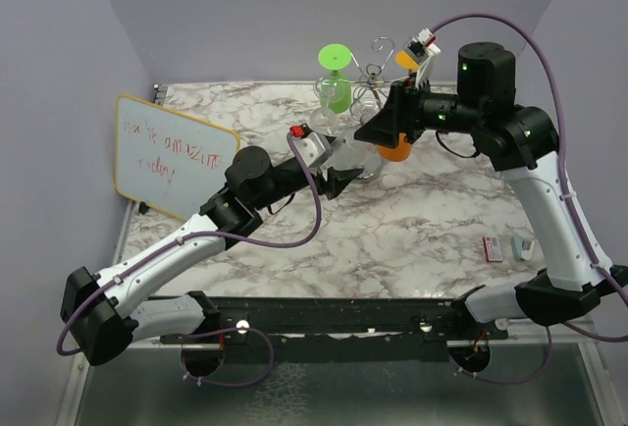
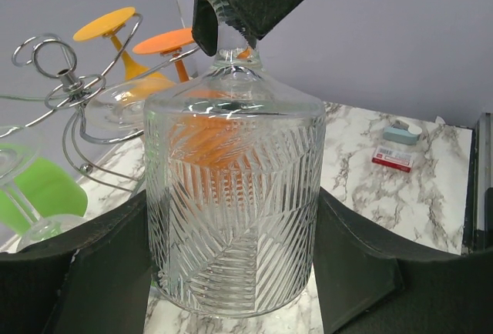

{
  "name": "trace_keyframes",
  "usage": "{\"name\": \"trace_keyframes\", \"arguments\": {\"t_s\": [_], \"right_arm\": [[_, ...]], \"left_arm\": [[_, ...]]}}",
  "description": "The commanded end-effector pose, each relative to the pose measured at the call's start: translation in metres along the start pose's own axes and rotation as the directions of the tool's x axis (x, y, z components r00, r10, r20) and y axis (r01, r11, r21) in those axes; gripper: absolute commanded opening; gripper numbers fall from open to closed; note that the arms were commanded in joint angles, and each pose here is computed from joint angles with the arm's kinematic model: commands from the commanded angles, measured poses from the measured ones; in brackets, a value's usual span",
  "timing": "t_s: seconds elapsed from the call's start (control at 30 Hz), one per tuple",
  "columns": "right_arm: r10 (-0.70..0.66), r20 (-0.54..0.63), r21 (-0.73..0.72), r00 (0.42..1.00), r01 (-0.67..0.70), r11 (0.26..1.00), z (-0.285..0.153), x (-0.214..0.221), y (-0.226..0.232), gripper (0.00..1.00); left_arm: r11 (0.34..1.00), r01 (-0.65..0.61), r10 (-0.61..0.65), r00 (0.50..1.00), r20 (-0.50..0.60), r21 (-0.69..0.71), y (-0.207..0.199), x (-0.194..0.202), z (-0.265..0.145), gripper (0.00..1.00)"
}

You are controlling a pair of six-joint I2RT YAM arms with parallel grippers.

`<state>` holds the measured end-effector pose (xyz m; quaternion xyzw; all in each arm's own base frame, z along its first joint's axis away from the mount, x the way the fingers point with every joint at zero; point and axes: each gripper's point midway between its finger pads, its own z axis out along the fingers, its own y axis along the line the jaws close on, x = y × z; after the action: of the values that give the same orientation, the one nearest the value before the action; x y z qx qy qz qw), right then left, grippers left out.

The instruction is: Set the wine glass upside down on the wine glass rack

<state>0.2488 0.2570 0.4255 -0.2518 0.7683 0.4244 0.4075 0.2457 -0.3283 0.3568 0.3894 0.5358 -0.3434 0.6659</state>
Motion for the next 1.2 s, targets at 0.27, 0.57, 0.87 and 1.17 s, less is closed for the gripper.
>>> {"name": "trace_keyframes", "arguments": {"t_s": [0.27,0.57,0.87,1.17], "right_arm": [[-0.053,0.069,0.010,0.996,0.052,0.999,0.020,-0.038,0.006,0.05],[-0.075,0.074,0.025,0.994,0.074,0.997,0.039,-0.050,0.002,0.01],[-0.094,0.095,0.046,0.991,0.090,0.995,0.048,-0.059,-0.004,0.01],[-0.144,0.202,0.067,0.969,0.133,0.989,0.055,-0.097,-0.004,0.01]], "left_arm": [[0.987,0.074,-0.067,0.996,0.050,-0.143,0.023,-0.017,-0.005,0.63],[0.941,0.067,-0.074,0.997,-0.007,-0.330,0.056,-0.011,-0.013,0.90],[0.896,0.063,-0.081,0.996,-0.023,-0.440,0.072,-0.019,-0.035,0.99],[0.784,0.228,-0.223,0.971,0.081,-0.578,0.080,-0.063,-0.102,0.99]]}}
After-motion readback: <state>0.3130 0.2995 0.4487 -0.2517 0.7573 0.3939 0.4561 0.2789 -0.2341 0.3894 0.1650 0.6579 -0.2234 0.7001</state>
